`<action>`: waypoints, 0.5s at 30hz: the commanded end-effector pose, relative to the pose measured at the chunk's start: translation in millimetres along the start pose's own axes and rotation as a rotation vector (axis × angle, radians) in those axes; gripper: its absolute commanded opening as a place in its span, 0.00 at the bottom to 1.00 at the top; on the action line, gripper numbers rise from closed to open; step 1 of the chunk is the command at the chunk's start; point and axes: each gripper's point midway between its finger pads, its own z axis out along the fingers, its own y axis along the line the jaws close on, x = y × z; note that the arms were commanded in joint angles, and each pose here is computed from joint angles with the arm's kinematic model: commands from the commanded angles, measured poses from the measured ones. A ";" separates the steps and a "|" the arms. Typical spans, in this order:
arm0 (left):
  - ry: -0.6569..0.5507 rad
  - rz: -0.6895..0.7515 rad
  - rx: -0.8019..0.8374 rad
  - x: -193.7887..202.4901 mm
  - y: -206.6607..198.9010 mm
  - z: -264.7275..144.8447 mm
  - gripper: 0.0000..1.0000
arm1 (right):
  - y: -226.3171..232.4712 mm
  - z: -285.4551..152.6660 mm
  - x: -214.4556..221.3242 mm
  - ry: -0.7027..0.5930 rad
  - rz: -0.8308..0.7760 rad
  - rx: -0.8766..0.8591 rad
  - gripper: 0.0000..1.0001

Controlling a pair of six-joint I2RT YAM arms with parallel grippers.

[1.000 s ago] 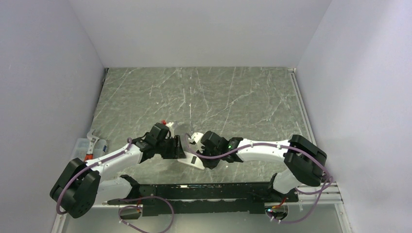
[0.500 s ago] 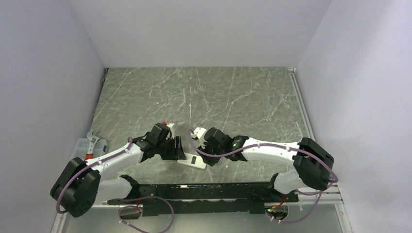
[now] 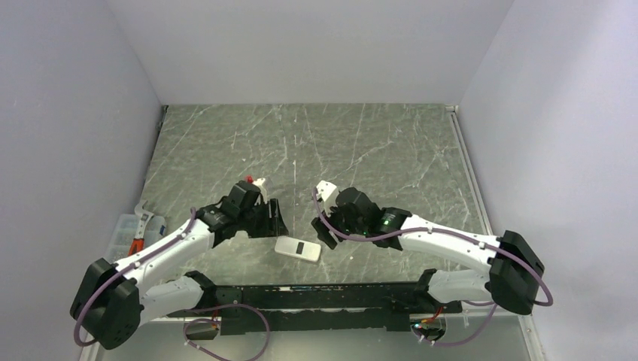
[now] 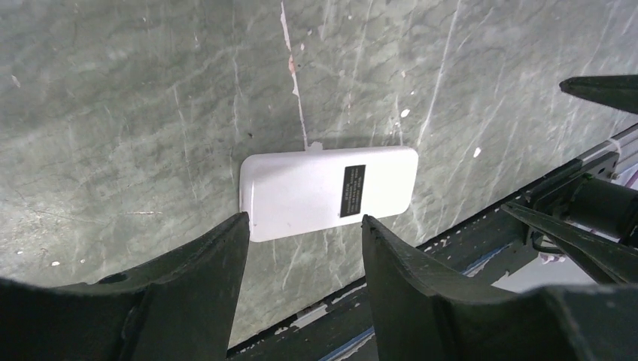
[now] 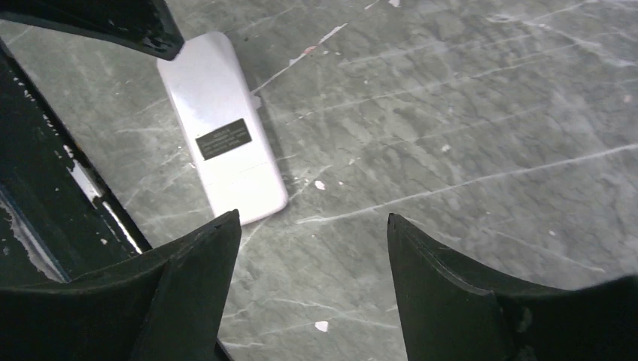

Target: Load the batteries into the remote control

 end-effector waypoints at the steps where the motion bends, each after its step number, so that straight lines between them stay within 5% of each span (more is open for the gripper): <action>1: -0.068 -0.017 0.001 -21.2 -13.8 -17.3 0.62 | -16.4 -12.9 -16.2 -0.098 -0.014 0.065 0.78; 4: -0.091 -0.024 0.003 -28.4 -18.9 -25.1 0.63 | -23.9 -22.6 -20.5 -0.146 -0.003 0.094 0.99; 15: -0.178 -0.004 -0.042 -55.2 -27.0 -56.6 0.79 | -51.7 -61.1 -35.5 -0.292 0.030 0.229 1.00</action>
